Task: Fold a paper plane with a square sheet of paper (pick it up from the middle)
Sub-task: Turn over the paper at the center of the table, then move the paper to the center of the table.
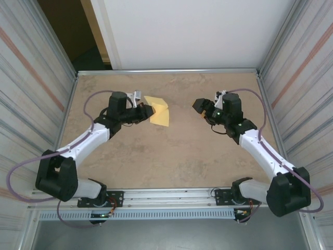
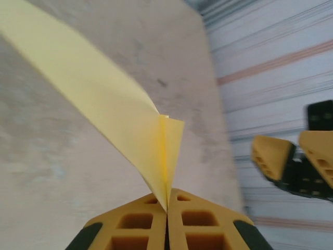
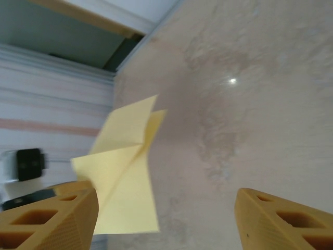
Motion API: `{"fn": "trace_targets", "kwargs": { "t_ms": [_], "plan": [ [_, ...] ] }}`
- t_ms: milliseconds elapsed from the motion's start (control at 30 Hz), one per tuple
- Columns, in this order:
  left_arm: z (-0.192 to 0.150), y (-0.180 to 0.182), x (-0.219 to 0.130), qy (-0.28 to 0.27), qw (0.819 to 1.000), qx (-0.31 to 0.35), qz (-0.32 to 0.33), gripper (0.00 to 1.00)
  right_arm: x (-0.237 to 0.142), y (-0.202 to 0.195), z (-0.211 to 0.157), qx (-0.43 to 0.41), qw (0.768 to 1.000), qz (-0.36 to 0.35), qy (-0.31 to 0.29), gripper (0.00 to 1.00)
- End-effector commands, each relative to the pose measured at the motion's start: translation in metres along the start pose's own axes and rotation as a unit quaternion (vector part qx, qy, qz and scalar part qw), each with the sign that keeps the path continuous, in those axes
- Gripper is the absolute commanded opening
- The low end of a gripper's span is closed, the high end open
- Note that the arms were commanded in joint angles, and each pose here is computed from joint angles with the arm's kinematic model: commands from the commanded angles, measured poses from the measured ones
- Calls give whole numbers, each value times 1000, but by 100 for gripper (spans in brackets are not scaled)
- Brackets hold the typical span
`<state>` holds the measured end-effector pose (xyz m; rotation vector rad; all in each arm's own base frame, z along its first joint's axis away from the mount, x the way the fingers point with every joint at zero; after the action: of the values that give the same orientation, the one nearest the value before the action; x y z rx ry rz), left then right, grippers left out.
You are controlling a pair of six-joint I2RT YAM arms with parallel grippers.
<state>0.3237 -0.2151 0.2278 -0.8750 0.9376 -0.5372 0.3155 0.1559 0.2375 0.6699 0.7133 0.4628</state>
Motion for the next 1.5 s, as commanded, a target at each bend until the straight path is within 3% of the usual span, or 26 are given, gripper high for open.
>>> {"fn": "trace_targets", "kwargs": {
  "t_ms": [0, 267, 567, 633, 700, 767, 900, 1033, 1133, 1333, 1467],
  "plan": [
    [1, 33, -31, -27, 968, 125, 215, 10, -16, -24, -1, -30, 996, -84, -6, 70],
    [15, 48, -36, -51, 844, 260, 466, 10, -32, -40, 7, -25, 991, -132, -27, 68],
    [-16, 65, 39, -10, 783, 328, 528, 10, -49, -61, 7, 2, 986, -162, -47, 68],
    [-25, 67, 55, 2, 778, 336, 531, 10, -52, -66, 4, 7, 985, -167, -48, 68],
    [-38, 71, 72, 22, 785, 329, 524, 10, -55, -71, 1, 11, 984, -174, -47, 68],
    [-52, 74, 87, 45, 805, 308, 505, 13, -57, -77, -2, 18, 982, -181, -43, 68],
    [-80, 73, 112, 100, 868, 242, 421, 22, -65, -80, -3, 22, 981, -186, -51, 68],
    [-95, 58, 128, 146, 934, 148, 292, 31, -63, -82, -5, 24, 981, -187, -46, 68],
    [-92, 38, 127, 170, 967, 69, 175, 40, -53, -83, -8, 29, 983, -182, -22, 68],
    [-66, 23, 94, 157, 985, 1, 66, 57, -14, -61, -23, 3, 987, -156, 41, 70],
    [-47, 34, 67, 119, 991, -34, 46, 63, 30, -36, -48, -24, 986, -136, 97, 66]
  ]
}}
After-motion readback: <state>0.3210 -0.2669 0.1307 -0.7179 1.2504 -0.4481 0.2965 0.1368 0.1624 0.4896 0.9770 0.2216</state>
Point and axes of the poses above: each hand's point on the last joint's axis, 136 mm out from that joint toward the fingers, its own x axis out along the fingers, its own y axis along the line the jaws close on, z = x × y, the point moved 3 cm from there along -x, back along the fingers, and after that the axes turned 14 degrees about -x, right-handed, at the moved point
